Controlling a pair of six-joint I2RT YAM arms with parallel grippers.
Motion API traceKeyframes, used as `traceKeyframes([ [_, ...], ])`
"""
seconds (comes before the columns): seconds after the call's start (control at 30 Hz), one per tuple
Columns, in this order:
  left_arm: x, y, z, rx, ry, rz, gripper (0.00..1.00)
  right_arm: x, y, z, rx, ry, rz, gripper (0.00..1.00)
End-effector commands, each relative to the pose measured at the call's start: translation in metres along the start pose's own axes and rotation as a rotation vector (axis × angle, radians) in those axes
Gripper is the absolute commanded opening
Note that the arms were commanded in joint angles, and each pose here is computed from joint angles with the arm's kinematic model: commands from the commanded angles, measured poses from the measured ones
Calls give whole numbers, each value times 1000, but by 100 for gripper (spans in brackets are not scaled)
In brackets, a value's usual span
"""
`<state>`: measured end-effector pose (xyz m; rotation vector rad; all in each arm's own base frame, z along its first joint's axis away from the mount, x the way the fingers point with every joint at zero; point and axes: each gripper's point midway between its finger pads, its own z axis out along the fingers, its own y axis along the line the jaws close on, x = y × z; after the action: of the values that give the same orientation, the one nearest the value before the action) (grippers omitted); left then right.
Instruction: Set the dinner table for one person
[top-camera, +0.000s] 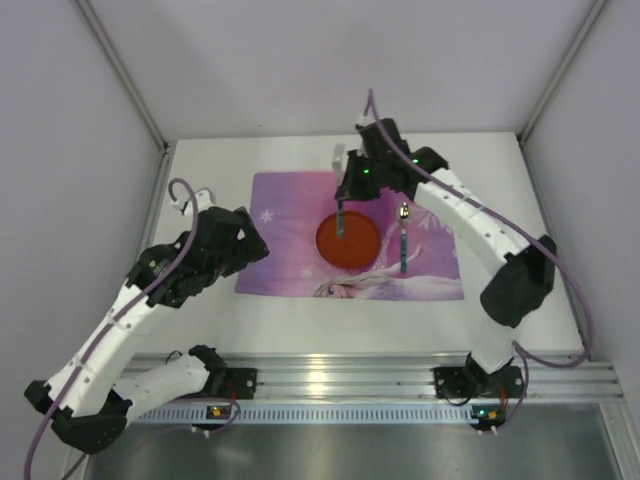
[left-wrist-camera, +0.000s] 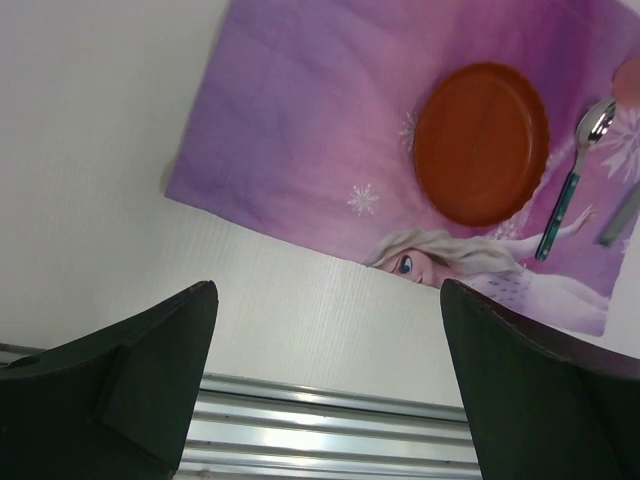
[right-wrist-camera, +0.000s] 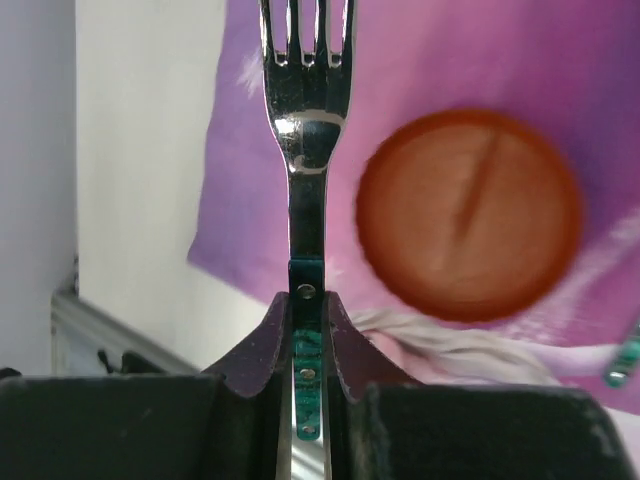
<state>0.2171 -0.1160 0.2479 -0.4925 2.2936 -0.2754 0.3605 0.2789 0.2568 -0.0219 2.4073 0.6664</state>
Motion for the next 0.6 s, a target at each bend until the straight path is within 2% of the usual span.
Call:
traceKeyframes([
  [0.0,-19,27,-26,-53,-102,-81,98,24,79,38,-231,99,-8,0],
  [0.03,-18,30,-29,-53,-104,-89,98,42,85,60,-223,150,-18,0],
  [0.17,-13,38,-41,-38,-90,-128,98,64,108,99,-241,213,1,0],
  [0.23,-8,41,-45,-32,-70,-143,97,78,104,122,-230,251,30,0],
  [0.57,13,66,-70,-7,-18,-240,98,80,93,183,-161,209,146,0],
])
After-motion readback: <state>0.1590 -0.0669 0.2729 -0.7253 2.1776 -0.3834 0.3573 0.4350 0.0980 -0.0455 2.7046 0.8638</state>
